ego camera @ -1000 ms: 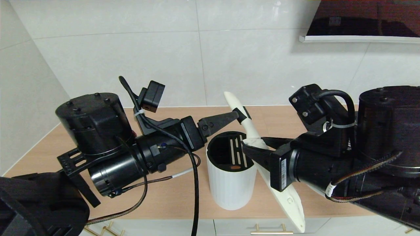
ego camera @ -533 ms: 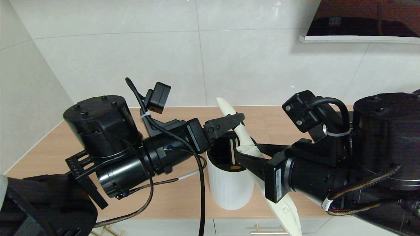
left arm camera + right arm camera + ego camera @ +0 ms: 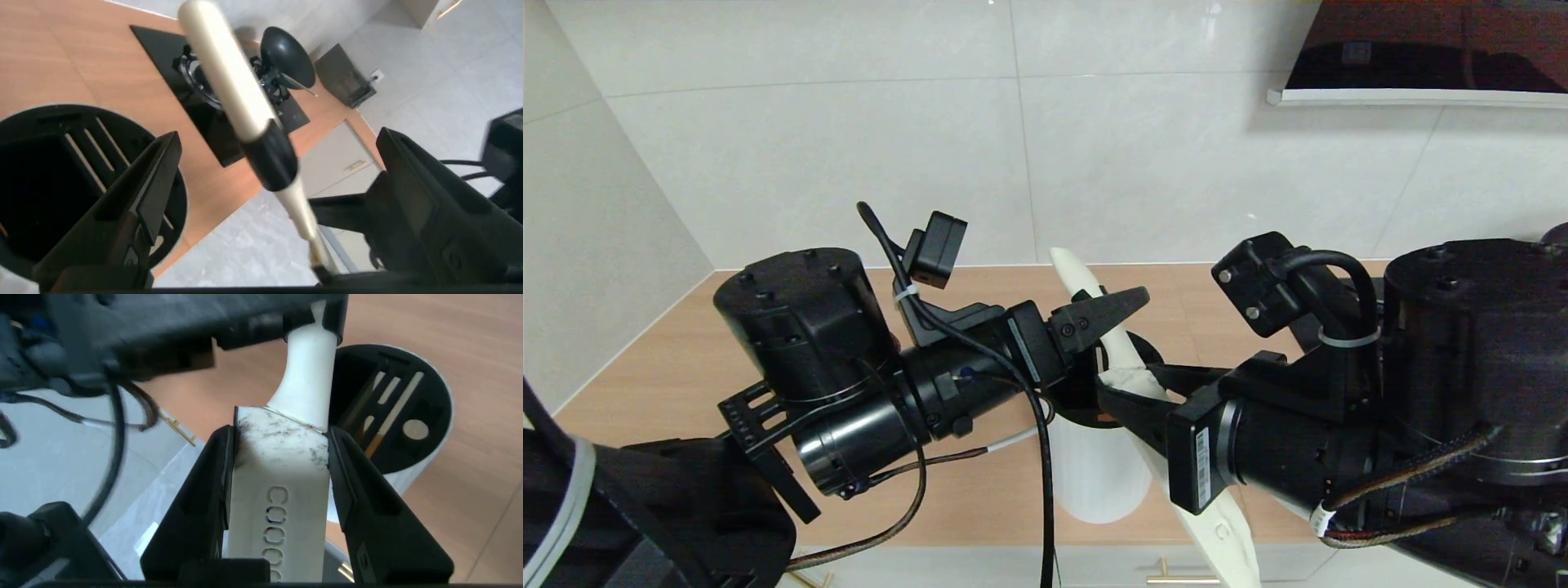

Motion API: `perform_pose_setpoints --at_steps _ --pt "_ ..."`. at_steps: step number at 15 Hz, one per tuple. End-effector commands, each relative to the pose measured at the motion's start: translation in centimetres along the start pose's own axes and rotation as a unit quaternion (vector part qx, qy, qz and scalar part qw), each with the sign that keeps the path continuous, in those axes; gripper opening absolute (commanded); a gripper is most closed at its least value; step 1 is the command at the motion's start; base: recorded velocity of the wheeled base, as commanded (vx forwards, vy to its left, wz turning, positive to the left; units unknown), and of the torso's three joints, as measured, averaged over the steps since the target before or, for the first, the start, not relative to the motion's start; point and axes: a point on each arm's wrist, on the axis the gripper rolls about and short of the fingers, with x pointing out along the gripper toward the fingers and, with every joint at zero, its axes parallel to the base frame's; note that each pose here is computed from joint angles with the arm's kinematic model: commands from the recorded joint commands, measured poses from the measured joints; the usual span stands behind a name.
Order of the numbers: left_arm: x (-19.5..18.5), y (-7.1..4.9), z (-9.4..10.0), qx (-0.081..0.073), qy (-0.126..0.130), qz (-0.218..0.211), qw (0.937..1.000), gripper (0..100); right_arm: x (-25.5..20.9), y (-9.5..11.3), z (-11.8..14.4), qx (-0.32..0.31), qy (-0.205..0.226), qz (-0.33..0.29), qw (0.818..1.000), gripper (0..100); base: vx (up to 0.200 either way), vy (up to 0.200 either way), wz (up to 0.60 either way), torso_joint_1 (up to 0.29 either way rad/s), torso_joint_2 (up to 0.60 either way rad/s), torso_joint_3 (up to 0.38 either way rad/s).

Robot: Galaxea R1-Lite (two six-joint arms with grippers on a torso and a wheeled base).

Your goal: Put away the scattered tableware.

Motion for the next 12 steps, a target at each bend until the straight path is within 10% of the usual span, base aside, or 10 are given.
perform_pose_setpoints --at_steps 1,2,12 --pt "0.12 0.14 -0.13 -0.001 0.001 0.002 1.0 100 0.06 0.05 -0.09 0.0 0.001 0.001 1.0 0 0.0 0.0 0.0 0.0 0.0 0.0" --pt "0.24 0.26 -0.22 -0.001 0.002 0.004 1.0 0 0.01 0.25 -0.17 -0.002 0.002 0.004 1.0 0 0.0 0.0 0.0 0.0 0.0 0.0" --pt "0.47 0.32 -0.17 0.001 -0.007 0.001 1.0 0 0.16 0.36 -0.22 -0.001 0.002 0.005 1.0 0 0.0 0.0 0.0 0.0 0.0 0.0"
